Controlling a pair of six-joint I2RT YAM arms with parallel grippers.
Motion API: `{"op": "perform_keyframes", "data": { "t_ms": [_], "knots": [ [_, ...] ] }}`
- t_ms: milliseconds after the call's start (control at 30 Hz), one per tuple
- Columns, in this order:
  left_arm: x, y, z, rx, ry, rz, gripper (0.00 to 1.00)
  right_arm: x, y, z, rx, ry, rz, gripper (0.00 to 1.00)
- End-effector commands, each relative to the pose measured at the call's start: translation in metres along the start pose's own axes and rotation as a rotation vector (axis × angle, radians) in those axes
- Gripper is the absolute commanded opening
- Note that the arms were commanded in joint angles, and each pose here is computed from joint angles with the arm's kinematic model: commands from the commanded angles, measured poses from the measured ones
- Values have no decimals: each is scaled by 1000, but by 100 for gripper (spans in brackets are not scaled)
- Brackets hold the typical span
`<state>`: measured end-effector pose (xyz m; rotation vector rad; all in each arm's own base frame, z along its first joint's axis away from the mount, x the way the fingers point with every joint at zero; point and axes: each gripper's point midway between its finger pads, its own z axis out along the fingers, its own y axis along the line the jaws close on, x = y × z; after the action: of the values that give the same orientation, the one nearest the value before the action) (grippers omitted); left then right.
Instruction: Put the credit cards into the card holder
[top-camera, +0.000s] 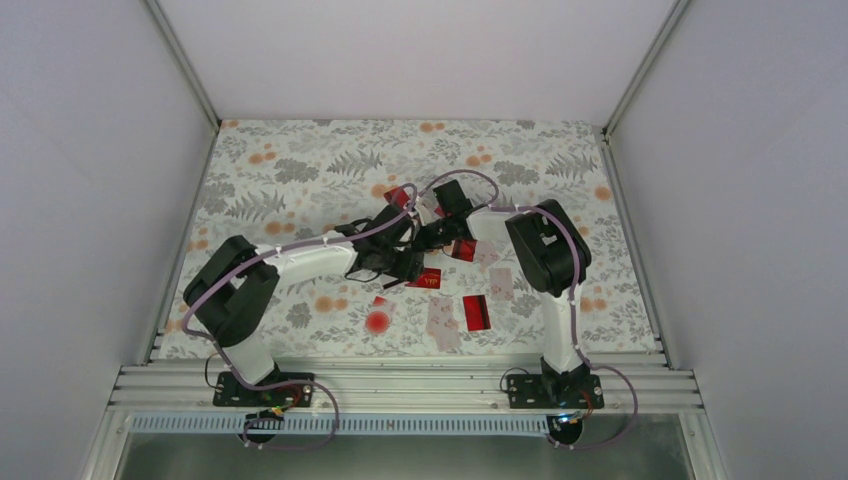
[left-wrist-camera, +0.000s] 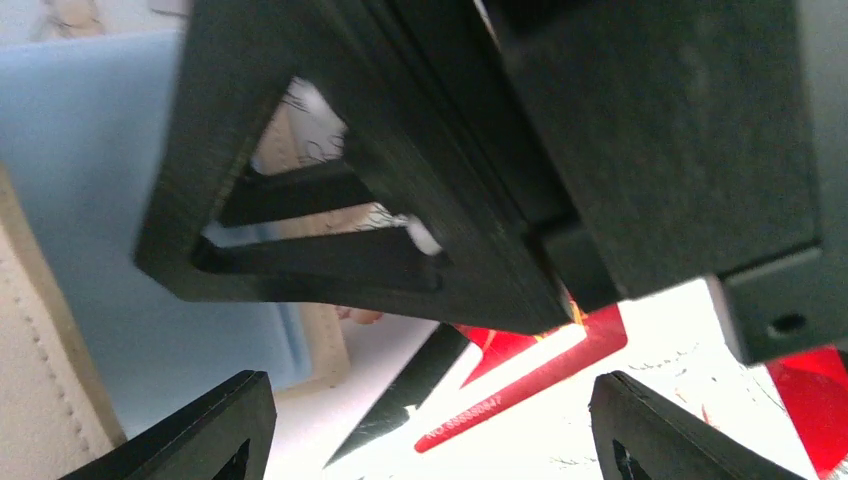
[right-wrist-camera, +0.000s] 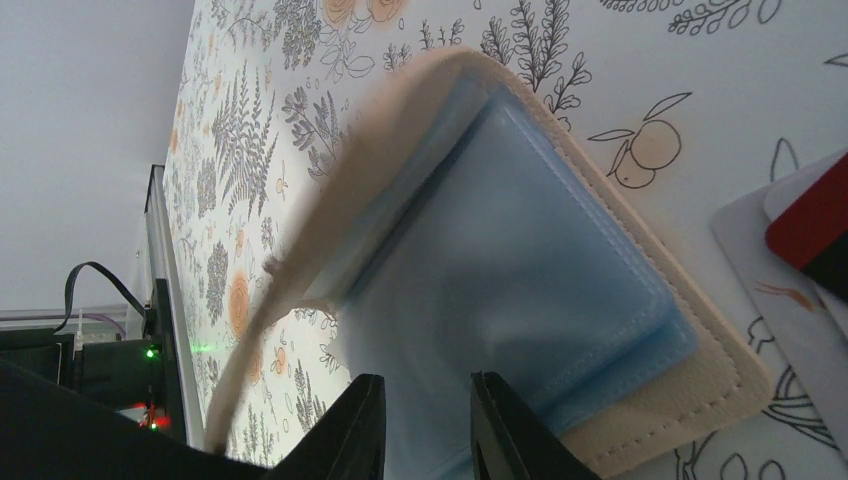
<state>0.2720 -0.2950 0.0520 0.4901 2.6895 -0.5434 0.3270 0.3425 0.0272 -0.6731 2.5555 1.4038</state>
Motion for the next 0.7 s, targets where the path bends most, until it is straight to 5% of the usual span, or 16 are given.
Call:
{"op": "perform_keyframes", "data": {
  "t_ms": [0, 200, 533, 667],
  "knots": [
    [-20, 20, -11, -148, -77, -27, 80, 52, -47, 10, 152, 132, 157, 23],
    [-34, 42, -42, -296, -166, -61, 82, 57, -49, 12, 154, 144, 162, 23],
    [-13, 86, -25, -400, -91, -102, 83, 58, -51, 12, 158, 149, 167, 23],
    [-14, 97, -29, -389, -104, -128, 74, 59, -52, 12, 162, 150, 166, 23]
  ]
}}
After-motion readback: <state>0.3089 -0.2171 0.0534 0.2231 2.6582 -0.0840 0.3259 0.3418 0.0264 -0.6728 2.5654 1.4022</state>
